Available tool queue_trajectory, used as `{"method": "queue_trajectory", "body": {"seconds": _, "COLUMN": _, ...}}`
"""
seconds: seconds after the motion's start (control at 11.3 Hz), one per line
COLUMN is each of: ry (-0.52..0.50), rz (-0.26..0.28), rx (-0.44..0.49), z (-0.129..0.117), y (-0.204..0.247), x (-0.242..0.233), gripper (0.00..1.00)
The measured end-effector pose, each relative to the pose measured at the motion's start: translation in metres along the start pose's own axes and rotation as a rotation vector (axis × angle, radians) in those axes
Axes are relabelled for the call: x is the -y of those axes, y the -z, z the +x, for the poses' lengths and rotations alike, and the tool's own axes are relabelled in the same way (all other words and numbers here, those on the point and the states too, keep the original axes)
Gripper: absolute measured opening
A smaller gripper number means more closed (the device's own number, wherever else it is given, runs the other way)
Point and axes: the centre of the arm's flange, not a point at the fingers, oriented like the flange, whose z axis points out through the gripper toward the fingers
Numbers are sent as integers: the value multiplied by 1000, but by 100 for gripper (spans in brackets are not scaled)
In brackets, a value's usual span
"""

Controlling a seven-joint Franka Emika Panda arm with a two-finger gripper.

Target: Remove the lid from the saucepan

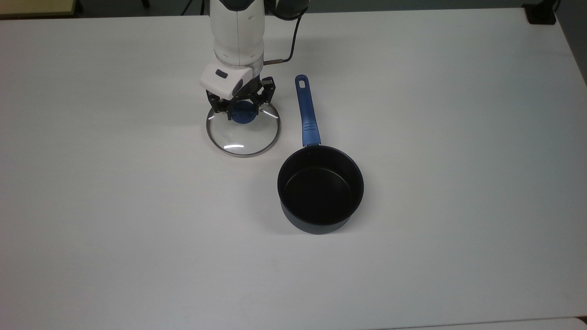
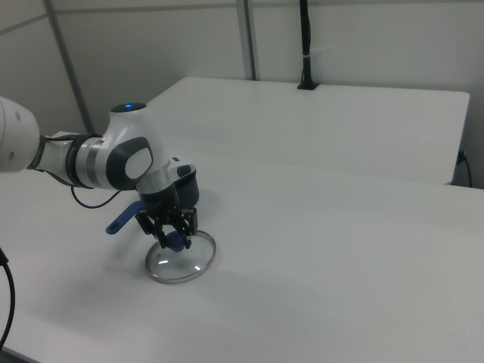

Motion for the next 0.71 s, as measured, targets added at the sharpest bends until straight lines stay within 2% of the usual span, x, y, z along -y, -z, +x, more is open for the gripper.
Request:
{"method": "queue_trajectory", "body": {"seconds": 0.09, "ry": -1, "rz": 1, "rx": 3, "z": -1, "y": -1, "x": 0, "gripper": 65}}
{"method": "queue_trajectory", "body": {"seconds": 0.18, "ry": -3, "rz": 3, "rx": 12, "z": -3, "y": -4, "x": -1, "gripper": 76}}
{"method": "queue_trajectory", "body": {"seconds": 0.27, "ry": -7, "rz": 7, "rx": 39, "z": -4, "y": -1, "x": -3, "gripper": 93}}
{"method": "queue_trajectory", "body": {"seconds": 0.35, "ry": -11, "rz": 12, "rx": 71, "z": -2, "y": 11, "x": -6, "gripper": 99}}
{"method": "queue_trajectory", "body": {"seconds": 0.44, "ry": -17, "rz": 14, "rx": 100, "z": 5, "y": 38, "x": -12, "gripper": 100}}
{"method": "queue_trajectory", "body": {"seconds": 0.53, "ry": -25, "rz": 9, "rx": 106, "z": 15, "y": 85, "x": -18, "gripper": 100}}
{"method": "queue_trajectory", "body": {"seconds": 0.71, "ry": -96, "rz": -3, "rx": 87, "z": 20, "y": 157, "x": -21, "gripper": 100}}
